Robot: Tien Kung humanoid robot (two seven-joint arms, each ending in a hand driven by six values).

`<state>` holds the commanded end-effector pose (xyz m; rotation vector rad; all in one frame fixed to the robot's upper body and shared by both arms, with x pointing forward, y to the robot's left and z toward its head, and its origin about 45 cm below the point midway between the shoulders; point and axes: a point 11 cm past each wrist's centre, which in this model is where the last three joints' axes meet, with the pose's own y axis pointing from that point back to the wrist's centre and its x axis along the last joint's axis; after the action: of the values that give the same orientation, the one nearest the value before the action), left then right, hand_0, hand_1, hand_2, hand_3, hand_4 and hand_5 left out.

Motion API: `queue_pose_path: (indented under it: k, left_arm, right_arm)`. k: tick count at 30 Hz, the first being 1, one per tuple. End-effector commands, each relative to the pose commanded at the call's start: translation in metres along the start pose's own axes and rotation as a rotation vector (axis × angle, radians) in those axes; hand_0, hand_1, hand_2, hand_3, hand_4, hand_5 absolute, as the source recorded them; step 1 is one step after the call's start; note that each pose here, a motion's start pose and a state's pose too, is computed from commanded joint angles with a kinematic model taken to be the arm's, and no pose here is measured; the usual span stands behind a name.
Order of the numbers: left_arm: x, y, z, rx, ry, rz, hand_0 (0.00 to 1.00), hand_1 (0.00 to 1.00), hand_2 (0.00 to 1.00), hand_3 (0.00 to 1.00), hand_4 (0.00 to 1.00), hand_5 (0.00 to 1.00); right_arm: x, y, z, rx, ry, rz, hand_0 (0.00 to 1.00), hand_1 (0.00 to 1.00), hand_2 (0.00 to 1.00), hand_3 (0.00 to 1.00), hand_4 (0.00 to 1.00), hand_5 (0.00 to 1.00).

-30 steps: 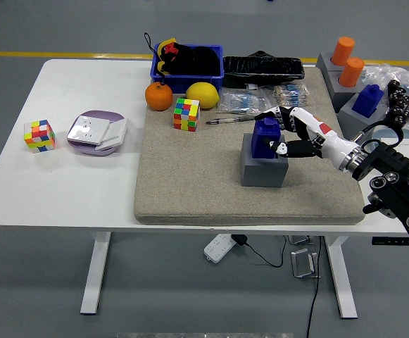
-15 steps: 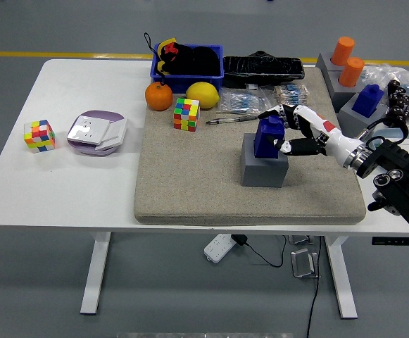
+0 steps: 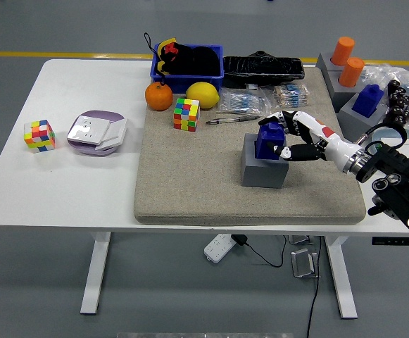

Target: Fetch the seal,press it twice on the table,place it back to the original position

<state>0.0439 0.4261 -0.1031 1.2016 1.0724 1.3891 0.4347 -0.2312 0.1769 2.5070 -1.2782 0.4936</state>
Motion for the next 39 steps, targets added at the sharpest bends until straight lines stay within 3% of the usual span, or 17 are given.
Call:
queue_pose_path:
  k: [8,9,14,15,20,21,39]
  left_arm:
    - [0.0001,0.0,0.0008,-0.001,-0.001,0.0,0.816,0.826,0.801,0.859,0.855,0.475]
    - [0.0001,0.0,0.0006,-0.001,-0.001,0.0,0.815,0.826,0.801,0.859,0.854,0.475]
    - [-0.0001,0.0,0.0004,0.0,-0.002,-0.001,0.815,0.826,0.801,0.859,0.854,0.475]
    - [0.0,0.0,0.0005,0.0,-0.002,-0.001,0.816,0.825,0.802,0.859,0.854,0.474]
    - [-0.0001,0.0,0.0004,0.0,-0.002,-0.001,0.816,0.825,0.802,0.859,0.854,0.474]
    - [-0.0001,0.0,0.0003,0.0,-0.002,-0.001,0.816,0.826,0.802,0.859,0.854,0.473]
    - [-0.001,-0.0002,0.0004,0.0,0.002,-0.003,0.816,0.826,0.801,0.858,0.854,0.473]
  right_arm:
    - [-0.0008,-0.0005,0.001,0.001,0.001,0.001,0.564,0.496,0.525,0.702,0.481,0.002]
    - [-0.001,-0.0006,0.0011,0.0,0.001,0.001,0.633,0.657,0.674,0.749,0.822,0.002]
    - [-0.0022,-0.0006,0.0016,0.001,0.005,-0.008,0.633,0.657,0.674,0.749,0.822,0.002]
    - [-0.0023,-0.0006,0.0016,0.002,0.006,-0.01,0.712,0.765,0.775,0.859,0.998,0.002]
    - [-0.0029,-0.0007,0.0015,0.005,0.007,-0.013,0.712,0.765,0.775,0.859,0.998,0.002]
    - [-0.003,-0.0008,0.0015,0.005,0.007,-0.013,0.764,0.826,0.819,0.879,0.998,0.03]
    - [-0.0003,-0.001,-0.0037,0.025,0.002,0.002,0.763,0.83,0.82,0.874,0.998,0.057]
